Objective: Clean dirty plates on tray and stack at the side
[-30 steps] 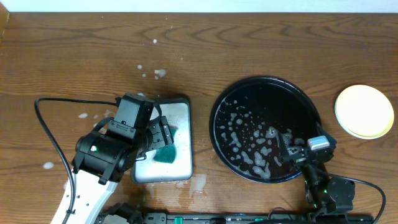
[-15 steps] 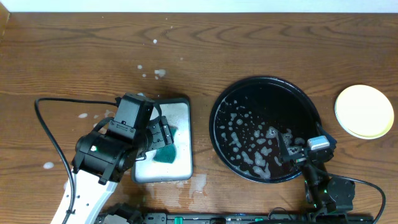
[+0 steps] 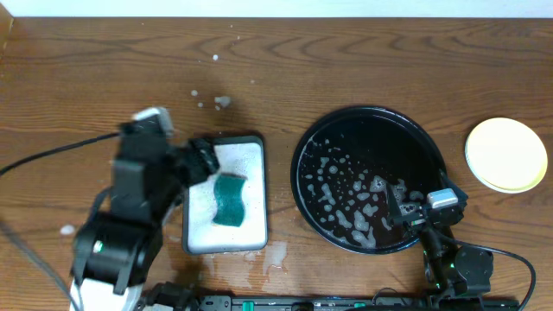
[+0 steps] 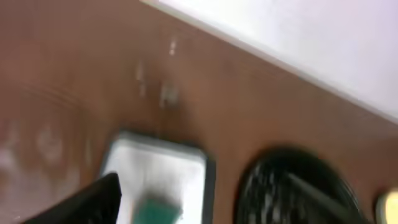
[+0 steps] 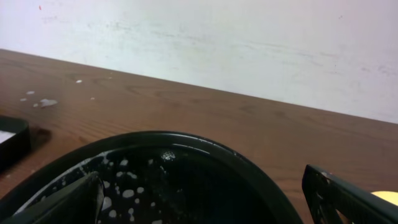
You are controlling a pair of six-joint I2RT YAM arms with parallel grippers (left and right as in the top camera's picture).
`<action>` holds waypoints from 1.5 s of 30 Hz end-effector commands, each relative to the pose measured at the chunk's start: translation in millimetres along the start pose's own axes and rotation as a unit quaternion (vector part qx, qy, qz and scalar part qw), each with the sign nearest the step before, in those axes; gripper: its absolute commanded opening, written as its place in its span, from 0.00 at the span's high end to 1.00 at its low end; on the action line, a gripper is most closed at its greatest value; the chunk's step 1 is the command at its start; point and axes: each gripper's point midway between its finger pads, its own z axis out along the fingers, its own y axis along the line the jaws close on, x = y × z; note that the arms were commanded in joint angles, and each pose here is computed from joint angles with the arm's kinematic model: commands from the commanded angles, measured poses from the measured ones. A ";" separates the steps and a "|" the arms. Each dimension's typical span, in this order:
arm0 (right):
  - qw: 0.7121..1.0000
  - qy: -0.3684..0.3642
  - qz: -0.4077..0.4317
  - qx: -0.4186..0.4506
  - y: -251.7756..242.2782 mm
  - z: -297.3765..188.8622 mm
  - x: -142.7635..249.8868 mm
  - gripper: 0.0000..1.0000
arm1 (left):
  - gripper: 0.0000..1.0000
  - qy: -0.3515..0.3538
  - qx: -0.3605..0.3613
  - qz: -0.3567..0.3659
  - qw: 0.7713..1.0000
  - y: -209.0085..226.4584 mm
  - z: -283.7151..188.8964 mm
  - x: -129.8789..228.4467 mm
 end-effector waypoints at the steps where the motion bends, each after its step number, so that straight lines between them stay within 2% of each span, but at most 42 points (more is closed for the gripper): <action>1: 1.000 0.000 -0.005 0.002 -1.2 -0.2 1.1 0.01 | 0.18 -0.080 0.026 0.074 0.994 10.8 -10.2 -12.5; 5: 1.000 0.000 -0.005 0.002 -1.2 -0.2 1.1 0.01 | 0.18 -0.173 0.029 0.114 0.978 24.6 -21.3 -17.6; 9: 1.000 0.000 -0.005 0.002 -1.2 -0.2 1.1 0.01 | 0.18 -0.246 0.024 0.147 0.958 43.5 -29.0 -0.6; 15: 1.000 0.000 -0.005 0.002 -1.2 -0.2 1.1 0.01 | 0.18 -0.293 0.020 0.151 0.944 62.0 -25.3 23.6; 21: 1.000 0.000 -0.005 0.002 -1.2 -0.2 1.1 0.01 | 0.18 -0.312 0.018 0.149 0.938 73.7 -17.1 40.1; 33: 1.000 0.000 -0.005 0.002 -1.2 -0.2 1.1 0.01 | 0.18 -0.285 0.004 0.145 0.947 96.2 23.0 72.0; 45: 1.000 0.000 -0.005 0.002 -1.2 -0.2 1.1 0.01 | 0.18 -0.277 0.001 0.145 0.950 97.9 25.2 75.2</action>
